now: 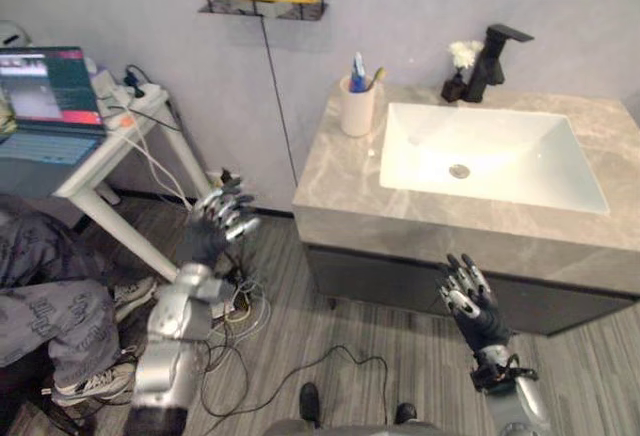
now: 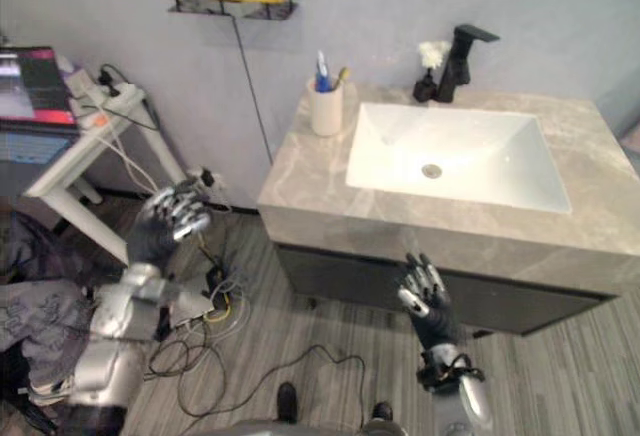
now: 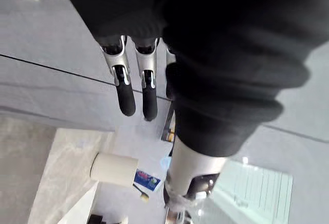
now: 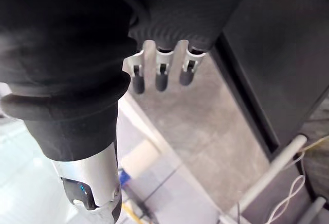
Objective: Organize washtable
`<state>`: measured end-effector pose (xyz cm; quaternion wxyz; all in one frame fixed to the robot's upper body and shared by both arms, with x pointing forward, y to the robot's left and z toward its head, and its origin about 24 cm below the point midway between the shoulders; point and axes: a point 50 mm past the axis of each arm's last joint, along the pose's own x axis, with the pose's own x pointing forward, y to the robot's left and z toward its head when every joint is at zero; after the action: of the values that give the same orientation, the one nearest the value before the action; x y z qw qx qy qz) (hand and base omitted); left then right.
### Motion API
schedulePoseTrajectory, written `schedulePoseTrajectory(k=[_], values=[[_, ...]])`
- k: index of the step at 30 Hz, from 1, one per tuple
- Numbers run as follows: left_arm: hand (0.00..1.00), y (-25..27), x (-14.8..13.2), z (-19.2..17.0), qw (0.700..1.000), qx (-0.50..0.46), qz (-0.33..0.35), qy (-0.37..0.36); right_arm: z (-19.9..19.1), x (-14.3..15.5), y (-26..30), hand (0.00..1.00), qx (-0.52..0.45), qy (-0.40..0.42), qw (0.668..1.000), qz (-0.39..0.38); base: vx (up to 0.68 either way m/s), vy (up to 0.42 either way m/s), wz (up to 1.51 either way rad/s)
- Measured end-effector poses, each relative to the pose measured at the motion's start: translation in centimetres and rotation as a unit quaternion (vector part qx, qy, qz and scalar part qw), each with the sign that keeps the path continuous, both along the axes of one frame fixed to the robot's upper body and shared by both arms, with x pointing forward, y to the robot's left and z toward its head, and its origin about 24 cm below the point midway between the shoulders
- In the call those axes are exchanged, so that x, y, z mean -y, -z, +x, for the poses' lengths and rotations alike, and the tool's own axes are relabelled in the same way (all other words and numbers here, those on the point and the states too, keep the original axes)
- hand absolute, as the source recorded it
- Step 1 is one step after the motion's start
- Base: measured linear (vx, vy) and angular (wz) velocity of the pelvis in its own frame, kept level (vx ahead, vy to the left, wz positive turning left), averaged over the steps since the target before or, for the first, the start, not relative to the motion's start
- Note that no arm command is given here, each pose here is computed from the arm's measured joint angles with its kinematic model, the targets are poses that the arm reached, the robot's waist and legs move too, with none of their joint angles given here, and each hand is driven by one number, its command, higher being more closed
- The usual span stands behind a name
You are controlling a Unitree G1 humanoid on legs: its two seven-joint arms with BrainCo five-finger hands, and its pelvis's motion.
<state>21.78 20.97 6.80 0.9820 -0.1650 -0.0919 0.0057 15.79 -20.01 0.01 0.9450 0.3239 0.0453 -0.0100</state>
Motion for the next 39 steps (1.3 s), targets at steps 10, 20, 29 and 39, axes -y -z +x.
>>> schedulePoseTrajectory(k=[10, 20, 29, 39], values=[[0.00, 7.8, -0.2, -6.7, 0.976, -0.156, -0.095, -0.118, -3.3, 1.2, 4.6, 0.00, -0.113, 0.079, 0.990, 0.009, 0.00, 0.004, 0.02], [0.00, 16.1, 2.4, -10.2, 0.925, -0.356, -0.063, -0.120, -8.2, 0.1, 10.7, 0.00, -0.300, 0.082, 0.949, -0.047, 0.00, -0.001, 0.00], [0.00, 22.3, 3.1, -14.9, 0.830, -0.551, 0.046, -0.074, -11.3, 0.0, 14.3, 0.00, -0.422, 0.094, 0.899, -0.074, -0.01, -0.012, -0.10], [0.00, 22.8, 2.9, -13.7, 0.815, -0.570, 0.103, 0.003, -12.5, 0.9, 15.9, 0.00, -0.493, 0.059, 0.857, -0.136, -0.02, -0.003, -0.04]])
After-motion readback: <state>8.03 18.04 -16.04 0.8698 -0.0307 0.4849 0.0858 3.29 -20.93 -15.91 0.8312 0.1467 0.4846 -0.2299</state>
